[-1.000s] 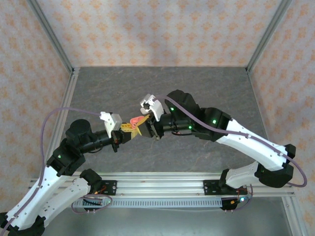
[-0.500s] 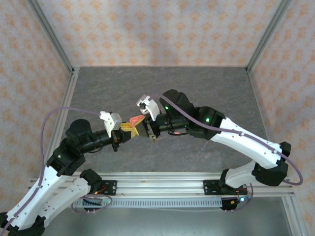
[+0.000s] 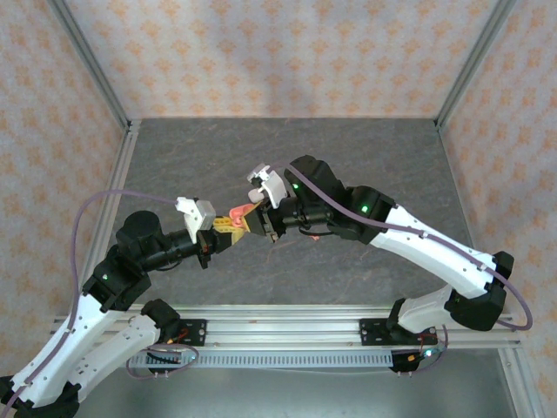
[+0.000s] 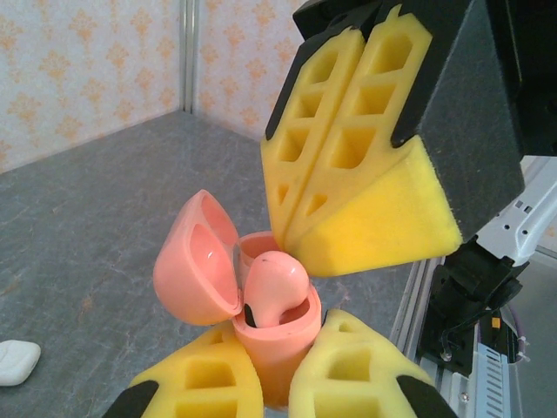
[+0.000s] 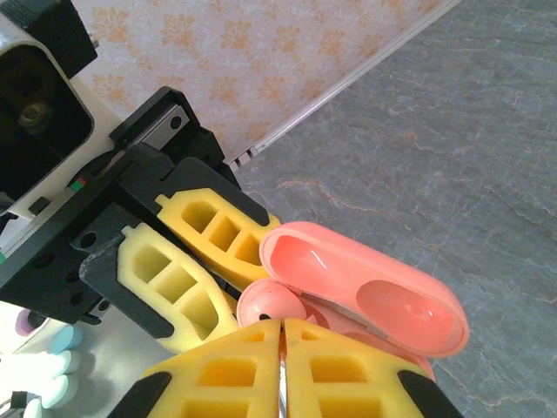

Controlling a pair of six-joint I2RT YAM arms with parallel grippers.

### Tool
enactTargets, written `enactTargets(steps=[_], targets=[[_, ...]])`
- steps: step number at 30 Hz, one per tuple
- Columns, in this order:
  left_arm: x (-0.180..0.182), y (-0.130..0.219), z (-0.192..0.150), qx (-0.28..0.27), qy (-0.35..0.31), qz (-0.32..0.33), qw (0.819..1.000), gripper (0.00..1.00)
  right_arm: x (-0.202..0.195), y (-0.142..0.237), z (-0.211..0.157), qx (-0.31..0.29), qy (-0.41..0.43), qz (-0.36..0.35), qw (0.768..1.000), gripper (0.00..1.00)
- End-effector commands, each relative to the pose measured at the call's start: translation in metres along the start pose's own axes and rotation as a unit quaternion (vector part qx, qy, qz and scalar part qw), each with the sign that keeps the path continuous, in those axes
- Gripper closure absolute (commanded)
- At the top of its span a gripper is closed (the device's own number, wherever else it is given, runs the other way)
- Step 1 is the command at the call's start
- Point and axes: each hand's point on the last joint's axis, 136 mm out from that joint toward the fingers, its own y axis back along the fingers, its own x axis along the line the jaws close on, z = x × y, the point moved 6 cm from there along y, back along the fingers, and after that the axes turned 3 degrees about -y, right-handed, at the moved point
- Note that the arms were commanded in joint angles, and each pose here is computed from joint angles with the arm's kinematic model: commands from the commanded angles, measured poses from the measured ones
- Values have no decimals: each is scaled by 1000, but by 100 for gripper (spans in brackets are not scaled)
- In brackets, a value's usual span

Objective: Insert wireless bluetooth earbuds into charging case

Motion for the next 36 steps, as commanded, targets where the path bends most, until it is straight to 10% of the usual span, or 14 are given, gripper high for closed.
enactTargets(steps=[1,26,36], targets=[[-4,5,17,-30,-11,-3,999,100,-2,3,2,-12,2,-9,1000,90],[-2,3,13,-28,-12,0,1000,100,0,-1,4,19,-49,58,997,84],[2,0,6,-21,-12,11,1000,100,-22,29,15,-11,-73,-56,996,84]])
